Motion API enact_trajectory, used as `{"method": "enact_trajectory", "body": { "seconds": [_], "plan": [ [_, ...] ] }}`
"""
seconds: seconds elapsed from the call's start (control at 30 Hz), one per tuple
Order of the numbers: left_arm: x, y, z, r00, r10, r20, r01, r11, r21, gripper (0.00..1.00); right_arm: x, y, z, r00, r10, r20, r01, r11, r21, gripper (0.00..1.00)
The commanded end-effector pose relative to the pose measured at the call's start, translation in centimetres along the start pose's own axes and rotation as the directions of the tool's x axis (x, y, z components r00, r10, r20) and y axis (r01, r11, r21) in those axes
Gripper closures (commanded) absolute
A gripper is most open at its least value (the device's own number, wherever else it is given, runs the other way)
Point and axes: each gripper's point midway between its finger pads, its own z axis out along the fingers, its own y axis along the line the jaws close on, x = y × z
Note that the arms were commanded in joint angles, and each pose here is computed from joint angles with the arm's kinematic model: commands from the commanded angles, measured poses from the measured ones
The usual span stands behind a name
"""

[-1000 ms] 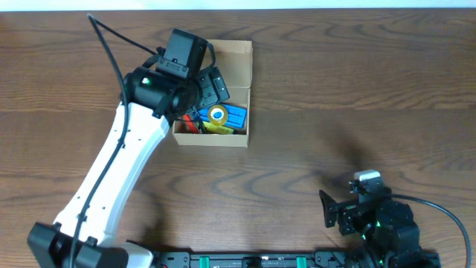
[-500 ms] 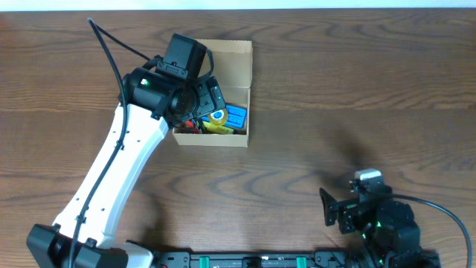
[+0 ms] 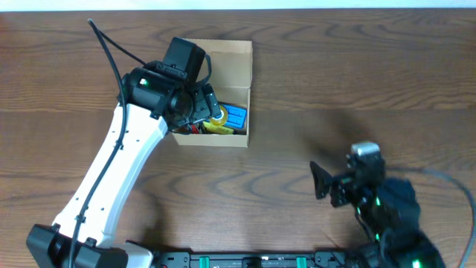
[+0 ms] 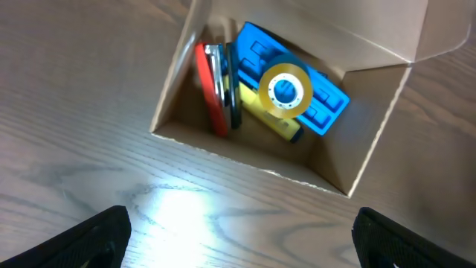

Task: Pack container

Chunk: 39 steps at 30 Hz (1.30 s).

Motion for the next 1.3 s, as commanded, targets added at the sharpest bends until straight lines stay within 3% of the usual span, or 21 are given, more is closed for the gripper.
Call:
{"method": "enact_trajectory", "body": {
  "seconds": [0.0, 0.17, 0.33, 0.4, 0.43, 0.47, 0.6, 0.73, 0.97, 1.13, 1.27],
  "plan": [
    [-1.7, 1.9, -0.5, 0.998, -0.049, 0.026, 0.049, 0.999, -0.004, 0.05, -3.9, 1.2, 0.8, 0.999, 0.026, -0.034, -0.027, 0.999, -0.034, 0.01],
    [-4.6, 4.9, -0.6, 0.983, -0.182, 0.028, 0.180, 0.982, 0.052, 0.05, -9.0, 1.8, 4.5, 0.992, -0.030, -0.124, 0.027, 0.999, -0.023, 0.01],
    [-8.3, 9.5, -1.0, 0.926, -0.363, 0.106, 0.358, 0.931, 0.064, 0.05, -11.9, 1.9, 9.2, 0.985, -0.077, -0.154, 0.075, 0.997, -0.019, 0.02],
    [-9.2, 10.9, -1.2, 0.901, -0.414, 0.129, 0.409, 0.910, 0.067, 0.04, -12.5, 1.2, 11.5, 0.988, -0.088, -0.128, 0.090, 0.996, 0.015, 0.21],
    [-9.4, 11.4, -1.3, 0.891, -0.433, 0.134, 0.428, 0.901, 0.067, 0.00, -12.7, 0.8, 12.6, 0.989, -0.088, -0.119, 0.092, 0.995, 0.030, 0.35],
    [-9.8, 11.9, -1.3, 0.879, -0.452, 0.149, 0.447, 0.892, 0.066, 0.11, -12.8, 0.8, 13.5, 0.990, -0.089, -0.108, 0.093, 0.995, 0.029, 0.42],
    [-12.3, 13.2, -1.4, 0.842, -0.472, 0.260, 0.475, 0.878, 0.055, 0.61, -13.4, 0.7, 16.9, 0.998, -0.031, -0.060, 0.033, 0.999, 0.028, 0.99],
    [-14.7, 13.8, -1.0, 0.814, -0.467, 0.346, 0.480, 0.876, 0.053, 0.94, -12.5, 0.3, 19.2, 0.989, 0.134, -0.063, -0.131, 0.990, 0.042, 0.99],
    [-17.8, 13.9, 3.4, 0.797, -0.491, 0.351, 0.501, 0.863, 0.068, 0.94, -8.6, -0.8, 23.2, 0.932, 0.331, -0.146, -0.323, 0.944, 0.073, 0.99],
    [-18.9, 11.8, 9.1, 0.864, -0.463, 0.201, 0.430, 0.883, 0.187, 0.95, -6.6, -0.9, 25.5, 0.878, 0.442, -0.185, -0.439, 0.897, 0.061, 0.99],
    [-18.7, 10.3, 13.6, 0.890, -0.455, 0.033, 0.423, 0.850, 0.314, 0.95, -5.4, -0.9, 27.3, 0.814, 0.544, -0.202, -0.547, 0.836, 0.050, 0.99]
  ]
}}
